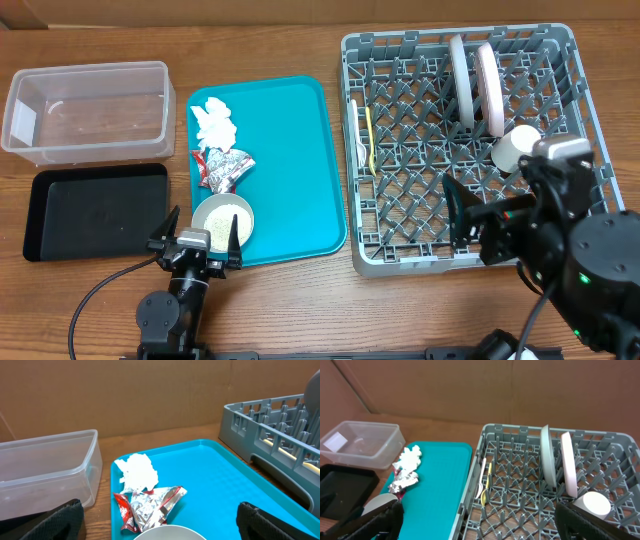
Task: Sort waste into correct bins and load items into the dishwasher rack
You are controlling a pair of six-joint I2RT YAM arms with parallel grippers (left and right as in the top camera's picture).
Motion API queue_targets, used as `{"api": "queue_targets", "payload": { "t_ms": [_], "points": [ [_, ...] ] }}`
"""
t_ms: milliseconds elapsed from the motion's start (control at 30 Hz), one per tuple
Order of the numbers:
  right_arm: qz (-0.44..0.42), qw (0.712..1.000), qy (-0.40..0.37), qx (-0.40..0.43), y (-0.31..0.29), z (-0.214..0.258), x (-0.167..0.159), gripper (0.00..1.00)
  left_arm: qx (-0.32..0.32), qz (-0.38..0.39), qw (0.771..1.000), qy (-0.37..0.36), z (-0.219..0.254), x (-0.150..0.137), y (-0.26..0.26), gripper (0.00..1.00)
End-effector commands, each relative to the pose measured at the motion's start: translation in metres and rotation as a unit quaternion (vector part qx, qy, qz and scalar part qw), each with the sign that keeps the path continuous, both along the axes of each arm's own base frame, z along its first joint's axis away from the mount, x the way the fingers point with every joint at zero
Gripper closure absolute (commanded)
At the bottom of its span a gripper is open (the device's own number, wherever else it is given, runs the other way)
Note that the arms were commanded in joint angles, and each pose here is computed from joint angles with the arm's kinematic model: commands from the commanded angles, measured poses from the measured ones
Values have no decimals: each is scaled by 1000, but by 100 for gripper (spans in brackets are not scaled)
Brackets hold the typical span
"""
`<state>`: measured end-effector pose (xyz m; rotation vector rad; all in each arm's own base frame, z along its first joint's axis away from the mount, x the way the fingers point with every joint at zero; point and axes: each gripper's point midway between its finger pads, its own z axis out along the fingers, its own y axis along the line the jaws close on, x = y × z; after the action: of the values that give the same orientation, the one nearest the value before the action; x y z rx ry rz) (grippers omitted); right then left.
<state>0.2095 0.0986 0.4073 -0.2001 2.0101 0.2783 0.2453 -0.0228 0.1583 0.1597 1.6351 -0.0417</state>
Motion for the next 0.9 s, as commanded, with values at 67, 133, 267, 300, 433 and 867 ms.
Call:
{"api": "queue_targets", "payload": {
  "t_ms": [67, 133, 267, 300, 433, 867],
  "points": [
    [-9, 1000, 1, -6, 0, 0, 5, 0, -3, -3, 1000, -2, 0, 0, -2, 0],
    [-9, 1000, 1, -6, 0, 0, 5, 0, -3, -3, 1000, -5, 1, 0, -2, 0],
    [-9, 1000, 1, -6, 0, 0, 5, 0, -63, -53, 997, 3, 3, -4, -20, 0],
    [-9, 1000, 1, -6, 0, 0, 5, 0, -94, -70, 993, 9, 4, -5, -26, 0],
    [-9, 1000, 1, -6, 0, 0, 5, 0, -123, -72, 990, 16, 3, -6, -28, 0],
    [-9, 1000, 1, -6, 0, 0, 5, 0, -172, -30, 984, -26, 89, -23, -12, 0]
  ]
}}
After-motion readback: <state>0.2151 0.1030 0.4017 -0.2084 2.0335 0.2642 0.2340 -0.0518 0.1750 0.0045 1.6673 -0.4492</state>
